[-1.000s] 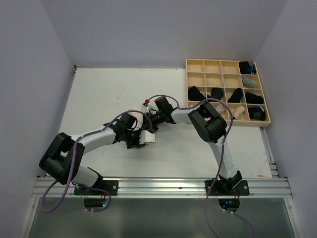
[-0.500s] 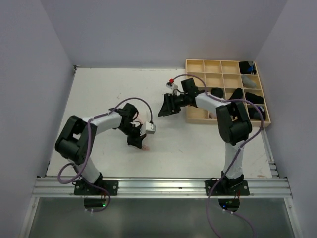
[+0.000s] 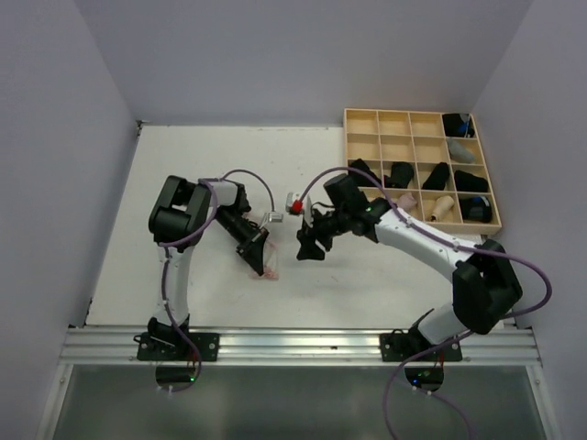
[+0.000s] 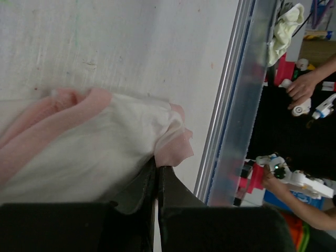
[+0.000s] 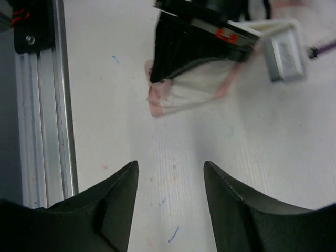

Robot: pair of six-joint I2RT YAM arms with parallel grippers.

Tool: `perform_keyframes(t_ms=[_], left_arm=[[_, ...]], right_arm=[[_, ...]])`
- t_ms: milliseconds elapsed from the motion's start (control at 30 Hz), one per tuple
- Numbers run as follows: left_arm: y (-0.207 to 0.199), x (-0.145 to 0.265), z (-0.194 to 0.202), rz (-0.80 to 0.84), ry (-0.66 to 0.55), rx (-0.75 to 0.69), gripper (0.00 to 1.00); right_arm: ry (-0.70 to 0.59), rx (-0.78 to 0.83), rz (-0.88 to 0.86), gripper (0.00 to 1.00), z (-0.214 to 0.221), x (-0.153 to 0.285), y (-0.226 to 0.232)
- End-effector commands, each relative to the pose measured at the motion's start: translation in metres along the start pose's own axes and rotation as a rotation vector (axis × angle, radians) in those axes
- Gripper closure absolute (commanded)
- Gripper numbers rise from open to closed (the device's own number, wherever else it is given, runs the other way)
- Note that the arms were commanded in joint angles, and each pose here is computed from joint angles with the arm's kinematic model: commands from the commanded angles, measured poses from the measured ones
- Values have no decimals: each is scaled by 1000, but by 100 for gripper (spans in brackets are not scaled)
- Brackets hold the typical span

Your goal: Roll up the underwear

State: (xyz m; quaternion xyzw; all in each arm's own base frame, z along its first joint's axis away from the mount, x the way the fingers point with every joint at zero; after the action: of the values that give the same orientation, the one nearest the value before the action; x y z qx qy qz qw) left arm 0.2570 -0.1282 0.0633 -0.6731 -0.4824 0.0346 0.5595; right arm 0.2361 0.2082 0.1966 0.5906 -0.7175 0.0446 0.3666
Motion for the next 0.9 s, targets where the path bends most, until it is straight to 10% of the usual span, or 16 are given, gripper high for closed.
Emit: perform_keyframes(t_ms=[0,333,867], left_arm=[[27,-7,5,-25,76,16,100],[35,-9,10,-44,88,50,100],[40,-13,16,-52,89,47,100]], right_arm=[[61,289,60,41,1,-22,17],[51,572,52,26,22,-90,44],[13,639,82,43,43,-141,34]])
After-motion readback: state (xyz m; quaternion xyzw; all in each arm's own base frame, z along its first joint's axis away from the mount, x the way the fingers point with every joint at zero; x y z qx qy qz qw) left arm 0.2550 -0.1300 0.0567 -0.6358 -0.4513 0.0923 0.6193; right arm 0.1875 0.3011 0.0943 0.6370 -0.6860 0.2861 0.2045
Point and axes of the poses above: each gripper's point midway between its finger pads, its own x axis back along the fingers, its own y axis along the line the jaws close on, z = x × y, the point moved 10 cm from there along x, back along the fingers, and after that the axes turned 11 degrees about -x, right-handed, at the moved point
